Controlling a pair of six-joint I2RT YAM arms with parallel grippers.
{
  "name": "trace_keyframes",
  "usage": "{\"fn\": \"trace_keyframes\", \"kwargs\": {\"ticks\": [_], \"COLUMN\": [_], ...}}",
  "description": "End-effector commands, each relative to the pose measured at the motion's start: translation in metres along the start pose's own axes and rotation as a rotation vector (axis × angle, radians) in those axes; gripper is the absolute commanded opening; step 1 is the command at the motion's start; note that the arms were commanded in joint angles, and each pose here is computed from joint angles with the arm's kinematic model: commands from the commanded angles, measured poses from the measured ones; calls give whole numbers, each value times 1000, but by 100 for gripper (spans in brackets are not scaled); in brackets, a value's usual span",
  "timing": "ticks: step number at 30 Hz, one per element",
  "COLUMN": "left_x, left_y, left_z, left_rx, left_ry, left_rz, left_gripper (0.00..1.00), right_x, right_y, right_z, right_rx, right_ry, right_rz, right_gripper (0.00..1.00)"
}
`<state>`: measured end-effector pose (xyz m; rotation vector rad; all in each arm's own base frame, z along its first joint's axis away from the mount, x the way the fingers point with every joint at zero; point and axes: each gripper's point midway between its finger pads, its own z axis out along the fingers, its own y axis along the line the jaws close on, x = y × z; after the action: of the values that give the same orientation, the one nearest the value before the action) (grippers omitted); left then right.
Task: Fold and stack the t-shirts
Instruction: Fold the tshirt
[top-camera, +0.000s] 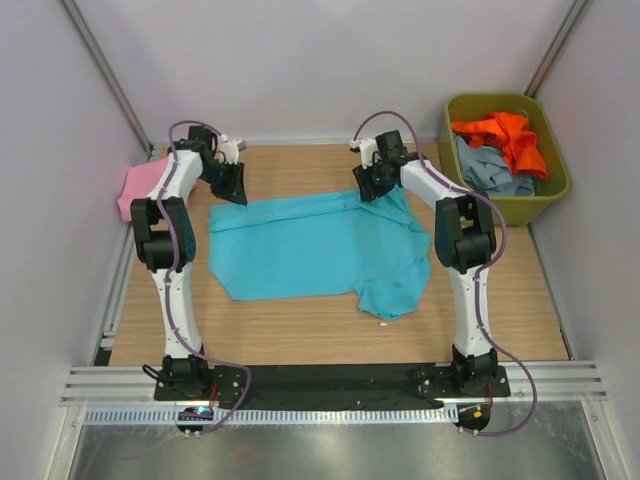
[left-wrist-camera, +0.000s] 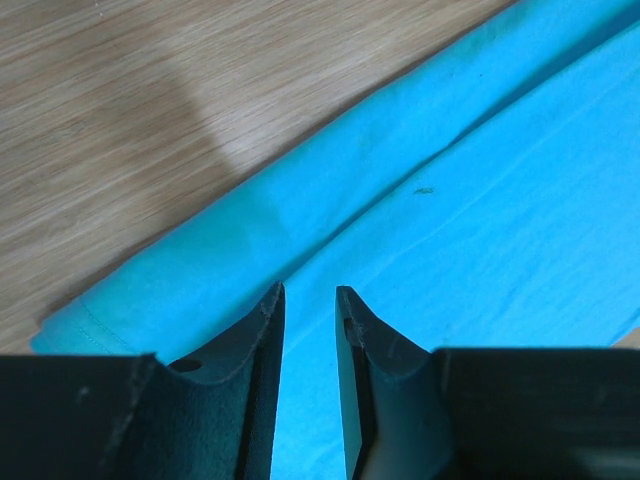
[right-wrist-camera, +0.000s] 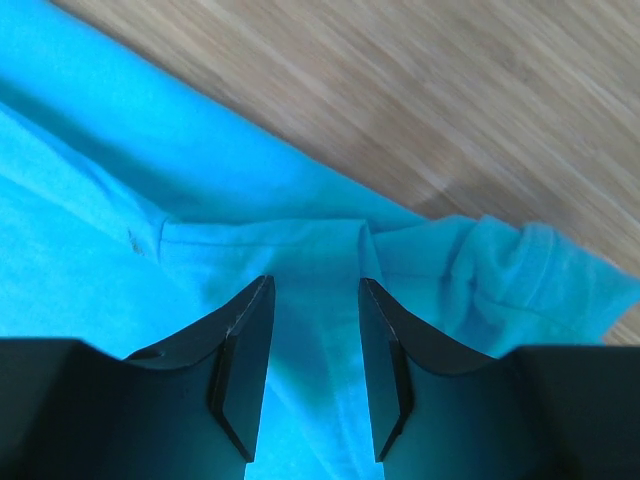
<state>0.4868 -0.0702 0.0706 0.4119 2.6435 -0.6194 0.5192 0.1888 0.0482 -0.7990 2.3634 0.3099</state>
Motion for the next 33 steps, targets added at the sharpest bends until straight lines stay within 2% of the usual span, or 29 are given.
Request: {"fn": "trace_keyframes", "kwargs": {"ticks": [1, 6, 9, 10, 11, 12, 16, 23, 30, 33], "left_x": [3, 7, 8, 7, 8, 9, 9, 3, -6, -8], "left_y": [-8, -8, -9, -9, -10, -9, -9, -7, -4, -3], "left_z": [-7, -6, -5, -6, -5, -4, -6, -7, -7, -7], "left_rx": [29, 24, 26, 26, 27, 26, 19, 14, 1, 0], "left_ry": [1, 9, 12, 11, 15, 16, 18, 5, -15, -22], "left_rz": [-12, -11, -13, -9, -8, -8, -2, 11, 25, 28], "left_gripper": [27, 26, 25, 25, 25, 25, 25, 24, 24, 24], "right_x": [-32, -32, -30, -31, -30, -33, -49, -61, -18, -7], "right_y": [-4, -8, -7, -7, -7, -7, -6, 33, 107, 114], "right_z": [1, 6, 9, 9, 9, 8, -13, -70, -98, -102], "right_rx": [15, 26, 21, 20, 18, 21, 49, 14, -118, -124], "right_ry": [-79, -79, -76, -78, -77, -83, -121, -158, -86, -69], "right_rz": [-12, -20, -20, -21, -18, -16, -28, -52, -37, -21], "right_gripper": [45, 45, 41, 37, 26, 20, 2, 1, 2, 14]}}
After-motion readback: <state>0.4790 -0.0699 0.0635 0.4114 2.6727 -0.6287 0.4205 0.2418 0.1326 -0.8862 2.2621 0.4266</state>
